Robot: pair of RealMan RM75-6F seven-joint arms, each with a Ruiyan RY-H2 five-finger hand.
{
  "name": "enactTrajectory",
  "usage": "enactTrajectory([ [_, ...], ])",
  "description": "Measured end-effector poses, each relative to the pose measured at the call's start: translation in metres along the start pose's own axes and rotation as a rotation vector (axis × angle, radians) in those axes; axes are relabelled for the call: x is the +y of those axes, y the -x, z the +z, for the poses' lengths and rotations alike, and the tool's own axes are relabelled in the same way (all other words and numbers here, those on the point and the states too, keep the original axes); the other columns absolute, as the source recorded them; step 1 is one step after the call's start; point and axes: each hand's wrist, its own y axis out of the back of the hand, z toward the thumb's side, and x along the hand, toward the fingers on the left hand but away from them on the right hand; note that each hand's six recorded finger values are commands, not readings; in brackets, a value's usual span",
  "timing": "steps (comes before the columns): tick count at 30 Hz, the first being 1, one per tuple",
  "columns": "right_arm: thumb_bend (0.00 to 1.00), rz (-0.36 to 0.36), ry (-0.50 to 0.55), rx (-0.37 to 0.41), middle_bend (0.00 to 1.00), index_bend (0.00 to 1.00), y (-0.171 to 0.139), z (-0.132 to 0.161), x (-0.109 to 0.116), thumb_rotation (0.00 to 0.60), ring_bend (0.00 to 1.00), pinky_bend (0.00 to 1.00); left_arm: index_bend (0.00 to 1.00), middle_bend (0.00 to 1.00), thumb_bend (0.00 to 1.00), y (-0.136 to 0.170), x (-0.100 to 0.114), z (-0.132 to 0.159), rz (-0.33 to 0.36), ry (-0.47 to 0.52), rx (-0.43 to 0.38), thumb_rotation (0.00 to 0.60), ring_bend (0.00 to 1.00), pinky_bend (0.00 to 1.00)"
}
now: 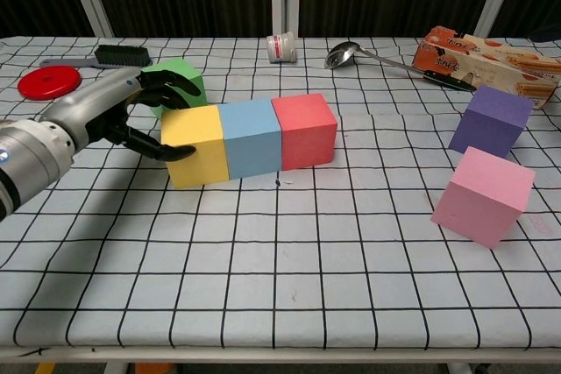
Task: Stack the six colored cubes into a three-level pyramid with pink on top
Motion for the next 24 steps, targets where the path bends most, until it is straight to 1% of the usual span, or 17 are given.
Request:
enactTrajectory([
  [5, 0.06, 0.003, 0.002, -0.004, 0.06, 0.0, 0.0003, -0.0014, -0.0011, 0.6, 0.0, 0.0, 0.13, 0.32, 0.21, 0.0012, -0.0025, 0.0006, -0.019, 0.023, -0.011, 0.6, 0.17, 0.11],
  [8, 0.06, 0.002, 0.004, -0.006, 0.06, 0.0, -0.0002, -0.002, -0.0009, 0.6, 0.0, 0.0, 0.11, 0.27, 0.19, 0.0013, -0.0031, 0.0005, -0.023, 0.027, -0.015, 0.6, 0.15, 0.1],
  [11, 0.06, 0.002, 0.0, -0.005, 0.06, 0.0, -0.0019, -0.002, -0.0008, 0.6, 0.0, 0.0, 0.1, 0.24, 0.18, 0.0011, -0.0026, 0.0004, -0.021, 0.03, -0.014, 0.6, 0.14, 0.1],
  [19, 0.06, 0.006, 0.001, -0.022, 0.05, 0.0, -0.0018, -0.0069, -0.0011, 0.6, 0.0, 0.0, 0.09, 0.22, 0.16, 0.0021, -0.0047, 0.0026, -0.029, 0.035, -0.019, 0.6, 0.13, 0.1],
  [24, 0.06, 0.007, 0.0, -0.023, 0.05, 0.0, -0.0016, -0.0073, -0.0006, 0.6, 0.0, 0.0, 0.09, 0.21, 0.15, 0.0033, -0.0025, 0.0053, -0.028, 0.041, -0.029, 0.6, 0.12, 0.1],
])
